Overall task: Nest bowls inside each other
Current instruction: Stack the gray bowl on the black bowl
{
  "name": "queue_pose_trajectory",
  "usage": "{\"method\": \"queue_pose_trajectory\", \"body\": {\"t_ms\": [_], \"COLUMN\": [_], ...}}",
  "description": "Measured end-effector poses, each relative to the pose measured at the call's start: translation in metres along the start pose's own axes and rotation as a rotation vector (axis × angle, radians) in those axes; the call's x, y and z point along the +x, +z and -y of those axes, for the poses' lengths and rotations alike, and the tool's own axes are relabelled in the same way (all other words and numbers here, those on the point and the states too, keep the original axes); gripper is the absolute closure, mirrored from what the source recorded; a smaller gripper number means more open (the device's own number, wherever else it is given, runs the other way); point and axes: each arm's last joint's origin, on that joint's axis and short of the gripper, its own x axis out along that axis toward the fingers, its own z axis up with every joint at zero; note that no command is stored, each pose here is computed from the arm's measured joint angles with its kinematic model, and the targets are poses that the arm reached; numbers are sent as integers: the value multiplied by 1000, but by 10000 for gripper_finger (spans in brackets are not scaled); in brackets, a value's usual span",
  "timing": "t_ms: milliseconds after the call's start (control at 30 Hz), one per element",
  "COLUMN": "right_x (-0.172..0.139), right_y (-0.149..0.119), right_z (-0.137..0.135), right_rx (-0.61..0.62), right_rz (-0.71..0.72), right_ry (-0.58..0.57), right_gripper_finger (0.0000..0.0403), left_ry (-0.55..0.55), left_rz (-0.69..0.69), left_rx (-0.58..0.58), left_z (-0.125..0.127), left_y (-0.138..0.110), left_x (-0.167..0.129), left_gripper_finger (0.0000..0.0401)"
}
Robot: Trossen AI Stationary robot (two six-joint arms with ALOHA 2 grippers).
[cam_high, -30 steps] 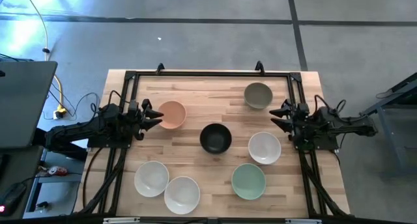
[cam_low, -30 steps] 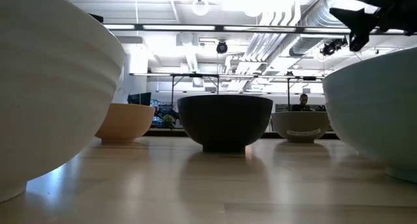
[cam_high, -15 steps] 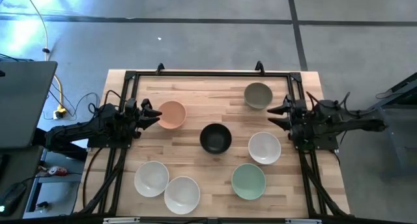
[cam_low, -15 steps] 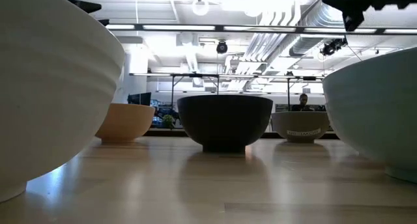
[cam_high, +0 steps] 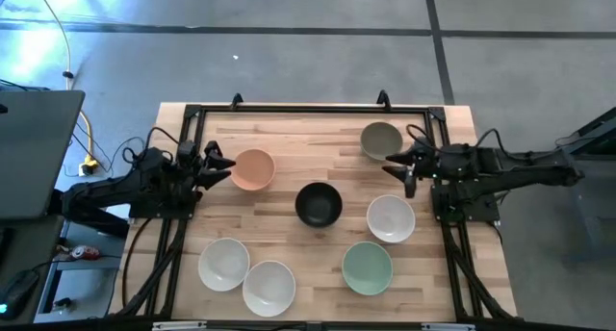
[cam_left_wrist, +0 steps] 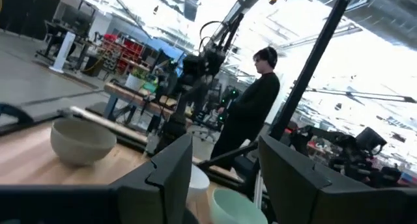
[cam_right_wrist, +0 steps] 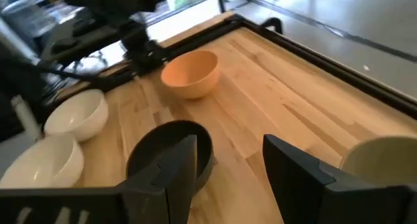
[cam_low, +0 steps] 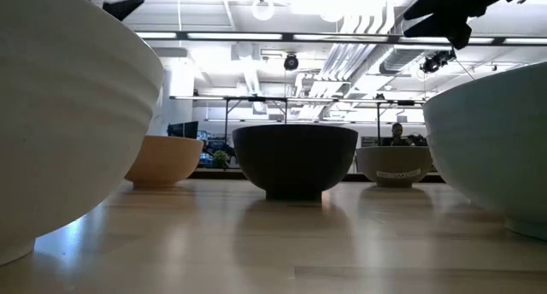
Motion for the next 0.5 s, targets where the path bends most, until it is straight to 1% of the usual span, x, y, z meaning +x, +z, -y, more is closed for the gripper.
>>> {"method": "queue_pose_trajectory", "body": {"t_ms": [67, 133, 267, 333, 433, 500], "right_x": [4, 7, 10, 9, 7, 6], "right_y": [0, -2, -8, -11, -14, -16], "right_z": [0, 3, 9, 15, 24, 29], "right_rx": [65, 132, 257, 345, 480, 545], "right_rz": [7, 23, 58, 79, 93, 99], "right_ry": [-62, -154, -334, -412, -504, -548], "right_gripper_finger": [233, 233, 233, 233, 233, 233], "left_ry": [-11, -15, -11, -4, 1, 1], "left_rz": [-26, -65, -163, -204, -255, -276], "left_rx": [3, -10, -43, -55, -45, -31], "left_z": [3, 4, 4, 4, 3, 3], "left_y": [5, 7, 3, -1, -5, -7], "left_x": [5, 12, 26, 33, 40, 44], "left_gripper_finger": [228, 224, 221, 221, 221, 221]}}
